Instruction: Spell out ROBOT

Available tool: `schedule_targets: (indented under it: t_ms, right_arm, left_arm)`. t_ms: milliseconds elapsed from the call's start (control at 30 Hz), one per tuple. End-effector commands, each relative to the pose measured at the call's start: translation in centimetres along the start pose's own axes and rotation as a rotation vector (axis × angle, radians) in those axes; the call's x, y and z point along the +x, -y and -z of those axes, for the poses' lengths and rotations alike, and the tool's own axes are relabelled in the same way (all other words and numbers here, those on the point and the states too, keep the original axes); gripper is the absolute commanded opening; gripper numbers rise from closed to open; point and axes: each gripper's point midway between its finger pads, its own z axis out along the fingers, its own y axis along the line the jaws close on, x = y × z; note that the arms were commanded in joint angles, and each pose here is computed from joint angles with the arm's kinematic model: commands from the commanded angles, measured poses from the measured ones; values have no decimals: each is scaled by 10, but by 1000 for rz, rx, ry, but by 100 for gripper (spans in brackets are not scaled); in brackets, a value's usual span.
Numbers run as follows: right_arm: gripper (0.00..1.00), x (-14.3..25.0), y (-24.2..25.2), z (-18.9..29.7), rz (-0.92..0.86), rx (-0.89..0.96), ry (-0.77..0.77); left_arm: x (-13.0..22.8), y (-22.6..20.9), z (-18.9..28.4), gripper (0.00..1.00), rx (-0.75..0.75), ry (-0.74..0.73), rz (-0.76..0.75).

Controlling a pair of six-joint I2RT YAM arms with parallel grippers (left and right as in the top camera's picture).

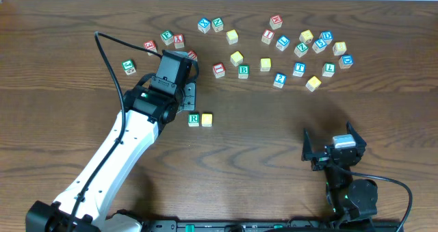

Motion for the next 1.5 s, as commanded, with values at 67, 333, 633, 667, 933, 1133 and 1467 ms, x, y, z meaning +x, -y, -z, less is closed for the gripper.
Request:
schedule_targets:
  t_ms: [67,333,633,667,933,1133,1467]
  right_arm:
    - [99,2,2,0,11,8,-6]
    - [99,0,2,0,11,9,1]
    - [99,-20,-3,1,7,-28,88]
    - [99,-21,-5,1,8,-35,92]
    - [99,-23,-10,1,-159,-74,93]
    - [99,-31,-15,2,-196,-111,90]
    - [99,-88,-31,-35,-147,-239,-83]
  left_arm:
    - [-7,0,9,56,11,16,-5]
    - [-7,0,9,75,10,16,-6]
    - [-6,-1,9,77,9,12,-6]
    - [-5,-1,9,78,8,9,-6]
    - [-8,-18,7,78,-22,6,-51]
    - [-14,-61,4,78,-58,0,29]
    - [-18,-76,3,78,81,0,62]
